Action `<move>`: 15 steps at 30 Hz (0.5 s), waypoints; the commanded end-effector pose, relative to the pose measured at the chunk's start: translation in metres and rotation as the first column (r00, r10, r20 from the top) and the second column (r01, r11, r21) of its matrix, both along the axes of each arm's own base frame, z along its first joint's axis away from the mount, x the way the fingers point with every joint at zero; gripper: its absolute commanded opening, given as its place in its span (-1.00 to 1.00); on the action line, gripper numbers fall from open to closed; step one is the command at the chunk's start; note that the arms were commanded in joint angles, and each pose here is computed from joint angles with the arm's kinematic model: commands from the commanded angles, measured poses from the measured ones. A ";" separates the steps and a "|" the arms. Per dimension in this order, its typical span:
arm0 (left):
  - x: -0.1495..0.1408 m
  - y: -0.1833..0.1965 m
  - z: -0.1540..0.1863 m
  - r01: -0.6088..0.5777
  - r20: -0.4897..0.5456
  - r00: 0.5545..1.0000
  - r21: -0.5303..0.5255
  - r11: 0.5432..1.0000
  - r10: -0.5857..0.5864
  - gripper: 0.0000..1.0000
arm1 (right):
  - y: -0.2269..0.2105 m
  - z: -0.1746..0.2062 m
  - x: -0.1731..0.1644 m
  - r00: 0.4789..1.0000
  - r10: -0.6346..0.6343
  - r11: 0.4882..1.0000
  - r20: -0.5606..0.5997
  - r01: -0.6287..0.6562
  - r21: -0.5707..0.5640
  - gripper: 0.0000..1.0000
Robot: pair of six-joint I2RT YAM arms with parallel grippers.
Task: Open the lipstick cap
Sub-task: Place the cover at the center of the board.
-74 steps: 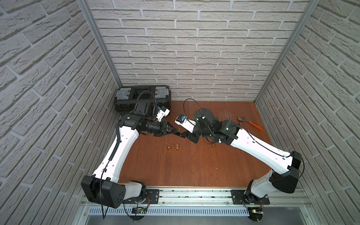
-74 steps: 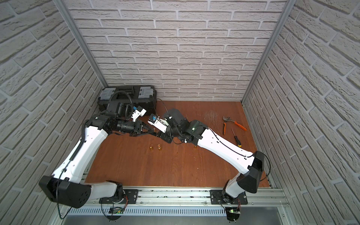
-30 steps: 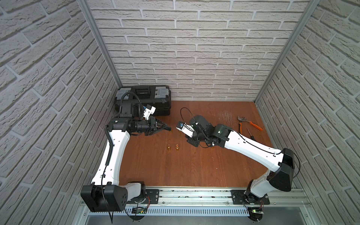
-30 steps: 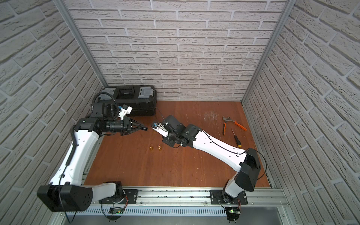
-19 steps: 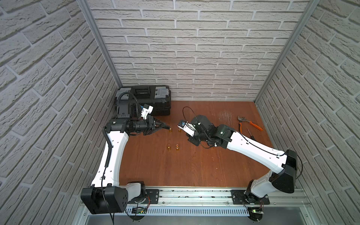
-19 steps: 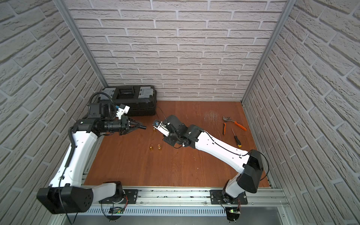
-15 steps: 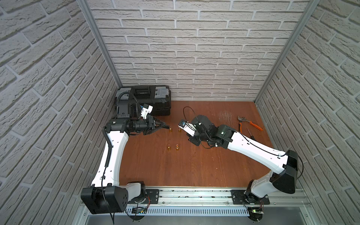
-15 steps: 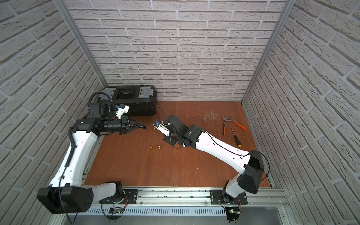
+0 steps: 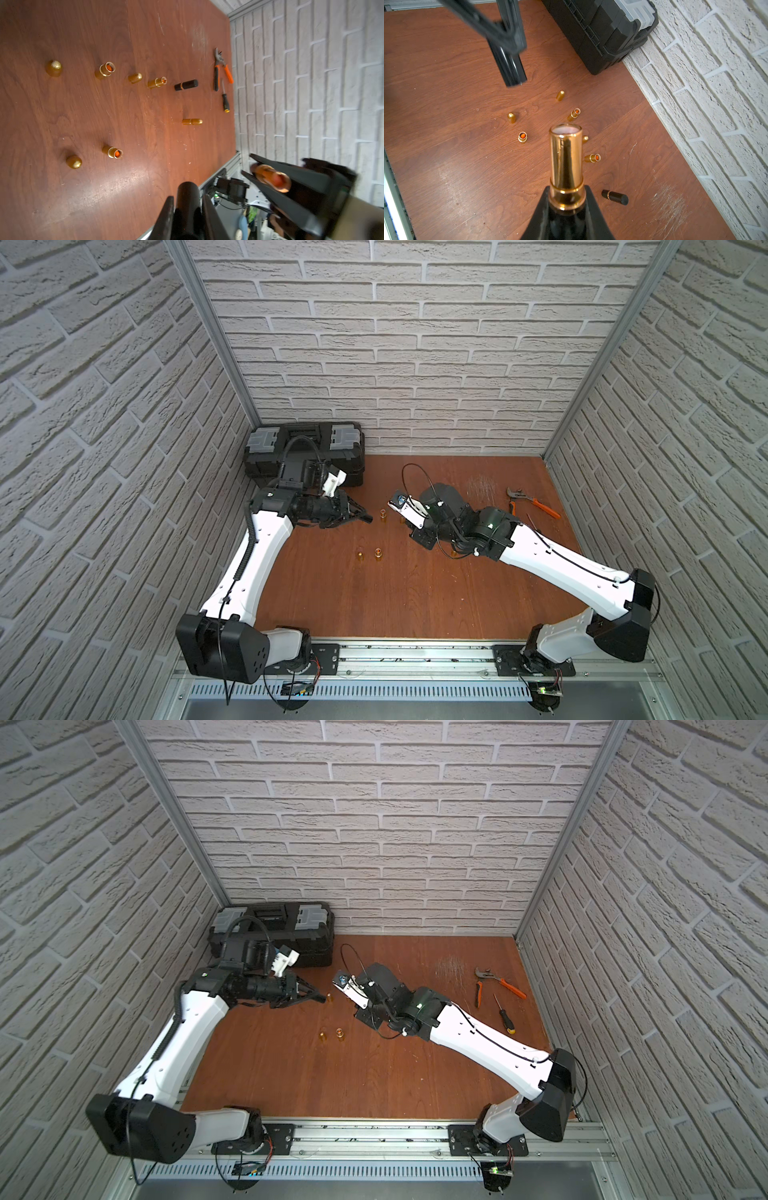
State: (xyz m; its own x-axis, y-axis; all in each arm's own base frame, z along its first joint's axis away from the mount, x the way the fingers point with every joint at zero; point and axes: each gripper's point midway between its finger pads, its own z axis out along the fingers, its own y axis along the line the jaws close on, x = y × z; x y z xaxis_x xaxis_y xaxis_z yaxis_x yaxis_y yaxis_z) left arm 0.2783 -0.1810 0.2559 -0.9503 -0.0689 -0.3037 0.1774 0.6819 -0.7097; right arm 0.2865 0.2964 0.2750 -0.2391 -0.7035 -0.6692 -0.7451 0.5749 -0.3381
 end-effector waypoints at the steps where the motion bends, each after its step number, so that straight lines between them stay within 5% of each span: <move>1: 0.021 -0.007 -0.033 -0.017 0.078 0.997 0.222 0.975 0.000 -1.00 | -0.014 0.036 -0.004 0.997 -0.034 0.998 0.063 0.030 0.063 -0.93; 5: 0.034 -0.032 -0.065 0.023 0.116 0.990 0.413 0.911 -0.077 -0.99 | -0.028 0.047 -0.010 0.995 -0.052 0.997 0.082 0.047 0.066 -0.93; 15: 0.050 -0.090 -0.139 0.161 0.058 0.969 0.593 0.789 -0.242 -0.97 | -0.052 0.056 -0.023 0.991 -0.086 0.994 0.105 0.078 0.075 -0.92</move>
State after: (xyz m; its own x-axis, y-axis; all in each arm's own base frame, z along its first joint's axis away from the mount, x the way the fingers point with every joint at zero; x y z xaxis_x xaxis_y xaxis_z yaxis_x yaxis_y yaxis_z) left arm 0.3125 -0.2678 0.1189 -0.9064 0.3106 -0.2864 0.3821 0.8919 -0.2421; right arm 0.2641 0.2505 0.3295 -0.2083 -0.6469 -0.7336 -0.6763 0.6371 -0.3698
